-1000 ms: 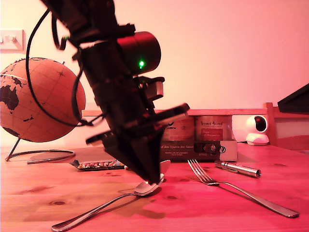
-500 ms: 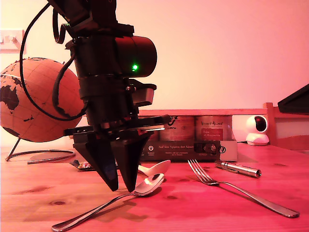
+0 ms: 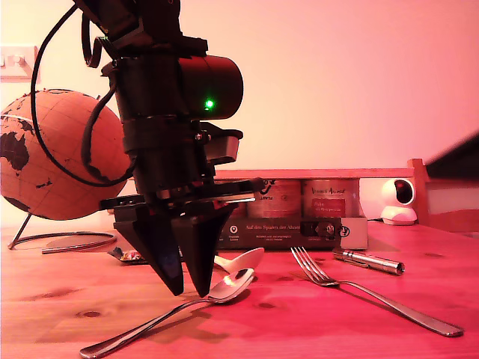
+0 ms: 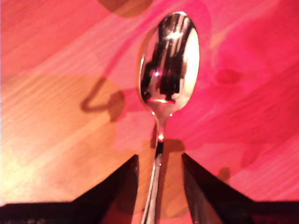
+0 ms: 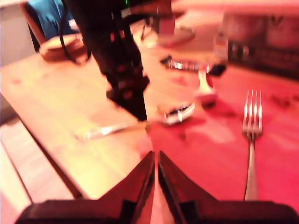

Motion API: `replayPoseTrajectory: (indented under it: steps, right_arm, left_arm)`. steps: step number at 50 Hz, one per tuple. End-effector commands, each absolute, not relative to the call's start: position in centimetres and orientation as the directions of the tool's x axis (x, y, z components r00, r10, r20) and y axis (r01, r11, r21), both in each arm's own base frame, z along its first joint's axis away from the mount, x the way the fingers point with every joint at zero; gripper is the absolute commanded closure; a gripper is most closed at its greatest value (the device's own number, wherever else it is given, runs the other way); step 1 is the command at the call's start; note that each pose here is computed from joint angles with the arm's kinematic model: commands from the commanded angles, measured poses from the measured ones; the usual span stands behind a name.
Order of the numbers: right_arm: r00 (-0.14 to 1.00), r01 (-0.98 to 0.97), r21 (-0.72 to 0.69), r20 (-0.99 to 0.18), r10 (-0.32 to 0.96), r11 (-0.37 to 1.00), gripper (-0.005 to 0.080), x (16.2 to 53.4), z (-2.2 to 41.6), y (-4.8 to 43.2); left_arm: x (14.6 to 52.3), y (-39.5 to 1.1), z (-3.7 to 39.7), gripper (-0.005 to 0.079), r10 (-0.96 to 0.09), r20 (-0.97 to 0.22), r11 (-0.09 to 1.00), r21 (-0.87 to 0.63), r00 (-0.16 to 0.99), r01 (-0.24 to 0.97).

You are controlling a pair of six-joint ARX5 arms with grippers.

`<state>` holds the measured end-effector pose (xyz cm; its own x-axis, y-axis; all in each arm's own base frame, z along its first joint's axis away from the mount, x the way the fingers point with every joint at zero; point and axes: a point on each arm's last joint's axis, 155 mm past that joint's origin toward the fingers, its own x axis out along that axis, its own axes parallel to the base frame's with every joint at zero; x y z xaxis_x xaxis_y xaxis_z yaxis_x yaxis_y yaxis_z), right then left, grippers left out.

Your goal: Slide the metallic spoon to the right

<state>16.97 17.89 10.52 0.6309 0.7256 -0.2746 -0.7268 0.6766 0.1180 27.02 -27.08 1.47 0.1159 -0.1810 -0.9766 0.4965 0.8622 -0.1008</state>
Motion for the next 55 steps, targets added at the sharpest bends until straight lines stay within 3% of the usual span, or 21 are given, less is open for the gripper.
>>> replayPoseTrajectory:
  steps: [1, 12, 26, 55]
  right_arm:
    - [0.627, -0.728, 0.12, -0.282, 0.726, 0.675, 0.0765, 16.9, 10.4, 17.9]
    - [0.626, -0.728, 0.12, -0.285, 0.726, 0.675, 0.0765, 16.9, 10.3, 17.9]
    - [0.626, -0.728, 0.12, -0.284, 0.726, 0.675, 0.0764, 16.9, 10.3, 17.9]
    - [0.626, -0.728, 0.12, -0.284, 0.726, 0.675, 0.0765, 16.9, 10.3, 17.9]
  left_arm:
    - [27.0, -27.2, 0.2, 0.0492, -0.169, -0.982, 0.861, -0.104, 0.088, 0.497]
    - [26.5, -27.2, -0.8, 0.0511, -0.16, -0.986, 0.861, -0.112, 0.055, 0.495]
    - [26.0, -27.9, -0.8, 0.0766, -0.193, -0.981, 0.852, -0.151, 0.031, 0.502]
    - [27.1, -33.1, 0.7, 0.0766, -0.378, -0.921, 0.793, -0.27, 0.093, 0.546]
